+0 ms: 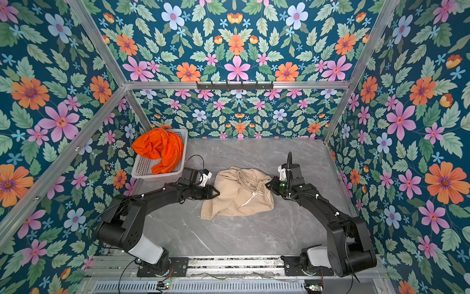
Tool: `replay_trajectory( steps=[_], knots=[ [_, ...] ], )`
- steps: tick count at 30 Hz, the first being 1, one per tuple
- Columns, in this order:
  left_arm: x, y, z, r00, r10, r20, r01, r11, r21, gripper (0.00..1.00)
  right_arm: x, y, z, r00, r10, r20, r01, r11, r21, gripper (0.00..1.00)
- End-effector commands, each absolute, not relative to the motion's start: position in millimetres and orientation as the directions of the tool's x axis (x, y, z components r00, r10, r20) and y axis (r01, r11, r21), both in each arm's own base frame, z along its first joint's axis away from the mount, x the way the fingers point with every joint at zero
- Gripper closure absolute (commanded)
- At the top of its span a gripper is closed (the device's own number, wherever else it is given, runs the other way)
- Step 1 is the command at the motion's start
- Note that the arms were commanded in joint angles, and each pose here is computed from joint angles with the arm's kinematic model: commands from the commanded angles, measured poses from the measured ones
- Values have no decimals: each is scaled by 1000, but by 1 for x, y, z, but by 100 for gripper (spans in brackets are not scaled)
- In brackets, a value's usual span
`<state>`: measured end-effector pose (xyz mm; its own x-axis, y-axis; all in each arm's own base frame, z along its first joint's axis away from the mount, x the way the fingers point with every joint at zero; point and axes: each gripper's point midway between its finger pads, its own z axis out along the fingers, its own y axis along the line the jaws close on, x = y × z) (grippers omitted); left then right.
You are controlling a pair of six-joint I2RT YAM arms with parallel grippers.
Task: Fold and stack the shorts
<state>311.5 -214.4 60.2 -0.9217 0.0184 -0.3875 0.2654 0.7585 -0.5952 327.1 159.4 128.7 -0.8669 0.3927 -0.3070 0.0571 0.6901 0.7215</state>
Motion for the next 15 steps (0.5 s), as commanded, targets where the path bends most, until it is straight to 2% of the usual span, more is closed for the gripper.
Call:
replay_trajectory(
  steps=[1,3,4,9,15],
  knots=[
    [326,-228,85,-886,-4,-465,328,703,-631,76,323,163,139,-872,375,-316,24,676,737,96],
    [335,-222,104,-855,-8,-519,350,729,-589,96,321,165,151,-867,361,-343,-11,674,739,96],
    [339,-217,114,-838,-7,-546,354,754,-553,100,320,165,159,-862,353,-364,-36,673,739,97],
    [355,-174,200,-687,26,-727,349,889,-297,100,308,171,214,-806,285,-519,-237,648,724,98],
    [348,-119,323,-483,88,-871,246,968,-39,100,279,185,286,-737,177,-652,-446,599,665,100]
  ],
)
